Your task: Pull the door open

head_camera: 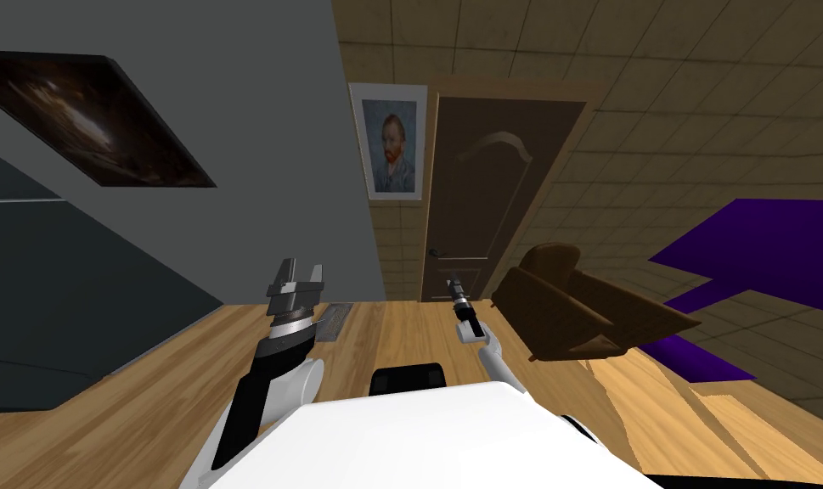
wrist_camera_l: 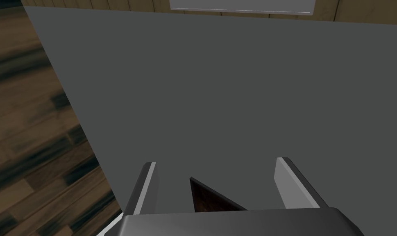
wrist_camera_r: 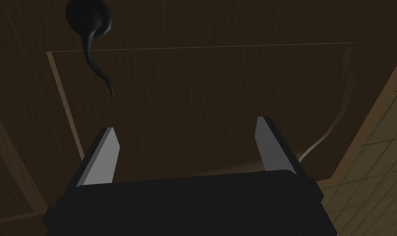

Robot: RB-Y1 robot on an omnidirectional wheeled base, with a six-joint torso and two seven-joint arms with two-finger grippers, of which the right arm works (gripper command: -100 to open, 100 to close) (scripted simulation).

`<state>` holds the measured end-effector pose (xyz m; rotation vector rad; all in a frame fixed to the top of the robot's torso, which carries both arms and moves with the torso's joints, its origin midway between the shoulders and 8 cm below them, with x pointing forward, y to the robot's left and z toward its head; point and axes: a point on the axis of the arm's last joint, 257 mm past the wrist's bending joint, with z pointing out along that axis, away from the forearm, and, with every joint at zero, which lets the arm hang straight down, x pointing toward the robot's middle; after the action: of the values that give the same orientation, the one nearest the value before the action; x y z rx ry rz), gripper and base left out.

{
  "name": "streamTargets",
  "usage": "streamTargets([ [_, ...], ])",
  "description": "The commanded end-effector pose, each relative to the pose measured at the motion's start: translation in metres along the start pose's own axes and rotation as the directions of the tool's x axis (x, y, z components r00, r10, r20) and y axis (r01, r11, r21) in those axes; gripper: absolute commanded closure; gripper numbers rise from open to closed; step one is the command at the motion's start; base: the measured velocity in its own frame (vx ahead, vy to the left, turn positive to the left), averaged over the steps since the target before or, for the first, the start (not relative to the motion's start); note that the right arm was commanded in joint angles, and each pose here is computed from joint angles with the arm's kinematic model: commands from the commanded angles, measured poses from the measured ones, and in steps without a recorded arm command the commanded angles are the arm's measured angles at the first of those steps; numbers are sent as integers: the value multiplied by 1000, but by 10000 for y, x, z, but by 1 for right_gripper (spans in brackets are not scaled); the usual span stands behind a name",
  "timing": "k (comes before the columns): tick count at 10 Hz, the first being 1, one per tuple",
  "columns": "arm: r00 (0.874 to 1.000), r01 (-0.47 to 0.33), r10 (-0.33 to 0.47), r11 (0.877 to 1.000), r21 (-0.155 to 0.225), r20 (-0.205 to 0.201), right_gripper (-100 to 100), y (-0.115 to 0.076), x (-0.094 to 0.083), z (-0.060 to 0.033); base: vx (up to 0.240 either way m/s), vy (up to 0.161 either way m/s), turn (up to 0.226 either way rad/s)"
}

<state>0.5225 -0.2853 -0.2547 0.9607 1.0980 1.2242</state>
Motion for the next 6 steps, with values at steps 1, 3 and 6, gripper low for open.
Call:
streamTargets([
  [1, 1000, -2, 2, 1000, 23, 0, -100, -121, -20, -7, 102, -15, 1],
  [3, 1000, -3, 3, 999, 48, 1, -100, -252, -50, -2, 98, -13, 3],
  [6, 1000, -5, 5, 997, 81, 4, -100, -422, -96, 1, 95, -5, 2],
])
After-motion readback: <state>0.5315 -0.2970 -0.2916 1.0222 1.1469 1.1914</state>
